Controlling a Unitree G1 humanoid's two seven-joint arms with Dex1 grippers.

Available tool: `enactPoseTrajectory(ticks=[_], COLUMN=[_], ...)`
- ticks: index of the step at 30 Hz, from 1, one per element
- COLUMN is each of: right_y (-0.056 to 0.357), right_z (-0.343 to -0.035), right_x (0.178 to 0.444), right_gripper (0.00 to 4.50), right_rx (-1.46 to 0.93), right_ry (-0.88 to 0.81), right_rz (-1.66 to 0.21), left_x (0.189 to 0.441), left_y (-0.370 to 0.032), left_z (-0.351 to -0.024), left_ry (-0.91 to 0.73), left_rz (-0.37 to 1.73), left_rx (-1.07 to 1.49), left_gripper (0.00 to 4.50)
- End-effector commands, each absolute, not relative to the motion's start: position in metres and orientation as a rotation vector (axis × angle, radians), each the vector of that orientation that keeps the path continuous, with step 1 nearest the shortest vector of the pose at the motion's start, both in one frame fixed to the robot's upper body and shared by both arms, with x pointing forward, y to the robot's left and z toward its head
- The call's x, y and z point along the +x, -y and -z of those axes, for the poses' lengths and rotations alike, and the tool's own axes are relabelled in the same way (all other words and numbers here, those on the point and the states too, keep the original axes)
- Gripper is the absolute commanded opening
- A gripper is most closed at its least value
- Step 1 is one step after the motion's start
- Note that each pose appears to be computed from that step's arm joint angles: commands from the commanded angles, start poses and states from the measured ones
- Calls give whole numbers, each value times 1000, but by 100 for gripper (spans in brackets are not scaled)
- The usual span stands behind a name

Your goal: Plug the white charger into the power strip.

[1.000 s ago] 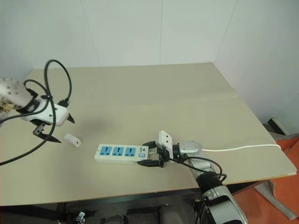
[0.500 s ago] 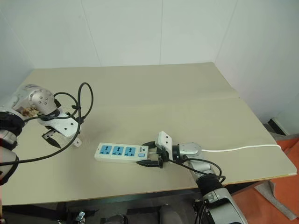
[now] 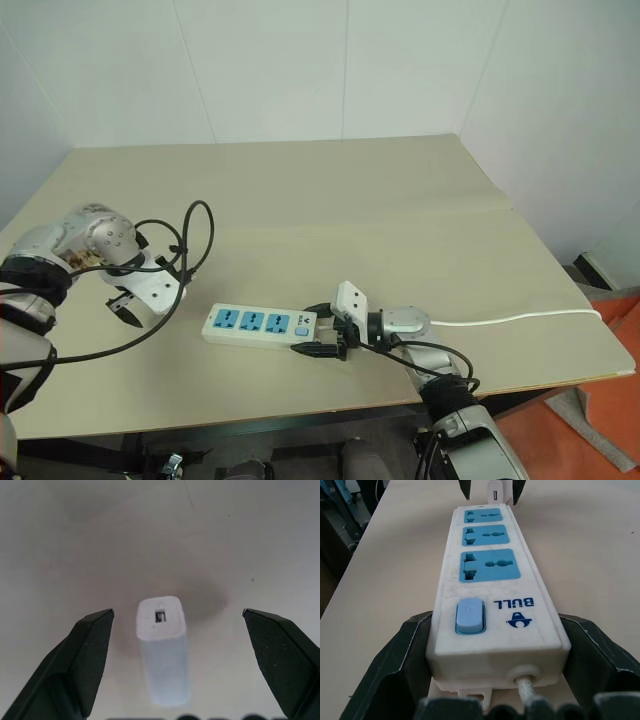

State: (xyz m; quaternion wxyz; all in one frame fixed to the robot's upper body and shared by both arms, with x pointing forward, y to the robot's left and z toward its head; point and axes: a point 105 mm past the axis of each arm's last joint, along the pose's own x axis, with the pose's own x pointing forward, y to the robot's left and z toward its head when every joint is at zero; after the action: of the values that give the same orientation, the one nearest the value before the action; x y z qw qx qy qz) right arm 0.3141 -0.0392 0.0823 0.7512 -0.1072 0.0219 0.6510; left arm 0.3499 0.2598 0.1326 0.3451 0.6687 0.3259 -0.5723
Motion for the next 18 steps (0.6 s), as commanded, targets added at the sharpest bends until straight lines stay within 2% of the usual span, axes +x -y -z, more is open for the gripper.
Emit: enactPoseTrajectory(ticks=[1, 8, 11, 18], right_y=[37, 39, 39, 40], right_z=[-76, -75, -75, -74], right_x=[311, 311, 311, 312], right_gripper=[344, 344, 344, 344], right_rx=[-217, -214, -212, -213], right_ry=[-76, -78, -78, -83], right_rz=[-1414, -1401, -1398, -1393], left_x=[352, 355, 355, 354], left_y=[-261, -260, -261, -263], left_z=[-133, -124, -123, -120], left_ry=[-826, -814, -816, -815], left_rz=[1464, 1448, 1453, 1447], left_rx=[1760, 1792, 1788, 1780], left_gripper=[450, 450, 395, 174])
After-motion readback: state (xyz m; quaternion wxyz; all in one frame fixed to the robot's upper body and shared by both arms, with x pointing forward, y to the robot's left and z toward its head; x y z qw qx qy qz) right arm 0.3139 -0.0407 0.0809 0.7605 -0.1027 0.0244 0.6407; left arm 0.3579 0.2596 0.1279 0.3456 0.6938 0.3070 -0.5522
